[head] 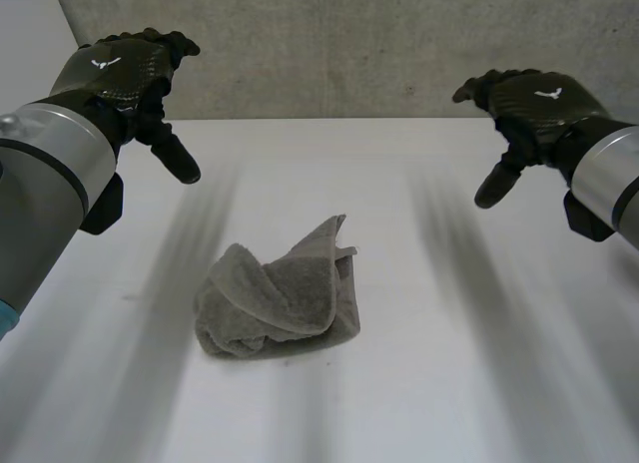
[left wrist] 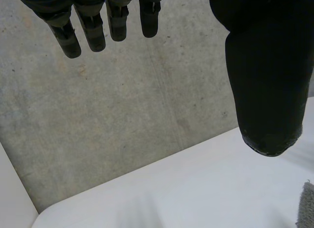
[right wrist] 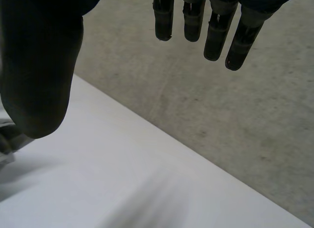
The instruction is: Fold the towel.
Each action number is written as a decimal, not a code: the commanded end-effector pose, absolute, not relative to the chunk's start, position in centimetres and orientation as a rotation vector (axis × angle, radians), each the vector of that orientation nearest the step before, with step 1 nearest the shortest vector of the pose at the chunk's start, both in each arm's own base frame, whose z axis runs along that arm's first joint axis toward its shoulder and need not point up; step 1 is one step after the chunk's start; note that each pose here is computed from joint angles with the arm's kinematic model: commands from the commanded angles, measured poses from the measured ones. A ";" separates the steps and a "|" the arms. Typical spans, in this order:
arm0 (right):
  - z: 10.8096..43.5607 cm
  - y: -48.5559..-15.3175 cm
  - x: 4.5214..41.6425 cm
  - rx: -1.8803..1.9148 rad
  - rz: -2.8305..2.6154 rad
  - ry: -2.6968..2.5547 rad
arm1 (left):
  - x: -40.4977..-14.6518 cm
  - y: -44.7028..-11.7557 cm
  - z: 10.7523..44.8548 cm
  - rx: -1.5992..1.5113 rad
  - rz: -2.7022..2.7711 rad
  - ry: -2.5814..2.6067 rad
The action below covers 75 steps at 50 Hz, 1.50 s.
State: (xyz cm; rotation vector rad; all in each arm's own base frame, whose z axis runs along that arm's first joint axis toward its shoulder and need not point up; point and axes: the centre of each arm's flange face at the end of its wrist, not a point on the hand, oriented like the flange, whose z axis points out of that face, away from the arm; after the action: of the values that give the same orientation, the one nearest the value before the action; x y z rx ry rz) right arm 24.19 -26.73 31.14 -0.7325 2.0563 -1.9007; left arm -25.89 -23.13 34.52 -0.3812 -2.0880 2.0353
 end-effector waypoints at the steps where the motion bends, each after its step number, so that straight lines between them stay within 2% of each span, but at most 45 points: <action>1: 29.2 -24.4 26.7 -0.931 -1.795 2.001 | -24.7 -25.2 34.0 -0.387 2.027 -2.110; 3: 28.5 -23.6 27.5 -0.989 -1.759 1.986 | -24.0 -27.1 32.8 -0.410 1.978 -2.139; 10: 24.4 -19.4 31.4 -1.152 -1.588 1.908 | -22.5 -30.2 30.0 -0.447 1.853 -2.200; 14: 22.8 -18.4 32.3 -1.155 -1.558 1.914 | -21.6 -31.5 27.9 -0.455 1.782 -2.252; 16: 22.1 -17.9 32.7 -1.140 -1.543 1.924 | -20.7 -32.5 25.7 -0.479 1.710 -2.299; 17: 21.4 -17.5 33.0 -1.122 -1.533 1.933 | -20.7 -32.5 25.7 -0.480 1.709 -2.300; 19: 20.8 -17.2 33.3 -1.108 -1.528 1.936 | -20.4 -33.0 23.2 -0.536 1.621 -2.338; 22: 19.8 -16.8 33.8 -1.101 -1.533 1.931 | -20.4 -33.1 22.0 -0.573 1.576 -2.350; 27: 18.2 -16.4 34.5 -1.111 -1.526 1.915 | -20.8 -32.5 17.8 -0.688 1.434 -2.365; 35: 15.3 -16.5 35.2 -1.114 -1.525 1.937 | -21.4 -32.2 14.9 -0.730 1.429 -2.299; 45: 13.5 -17.0 35.9 -1.090 -1.602 1.948 | -22.1 -32.4 13.9 -0.745 1.461 -2.256; 54: 13.0 -17.7 36.1 -1.084 -1.626 1.952 | -23.9 -32.1 13.1 -0.771 1.489 -2.184; 64: 12.7 -18.0 36.2 -1.085 -1.623 1.952 | -25.8 -30.9 12.8 -0.849 1.430 -2.095; 73: 13.2 -18.2 36.2 -1.083 -1.633 1.941 | -26.1 -31.0 12.9 -0.861 1.422 -2.061; 75: 13.7 -19.0 35.5 -1.059 -1.652 1.960 | -26.1 -31.1 12.8 -0.861 1.423 -2.063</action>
State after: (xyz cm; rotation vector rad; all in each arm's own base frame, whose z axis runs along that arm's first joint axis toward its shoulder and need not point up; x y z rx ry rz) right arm 36.21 -18.17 12.91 -1.0838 1.9480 -1.6287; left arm -26.04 -30.87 12.75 -0.8614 -2.0686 1.4171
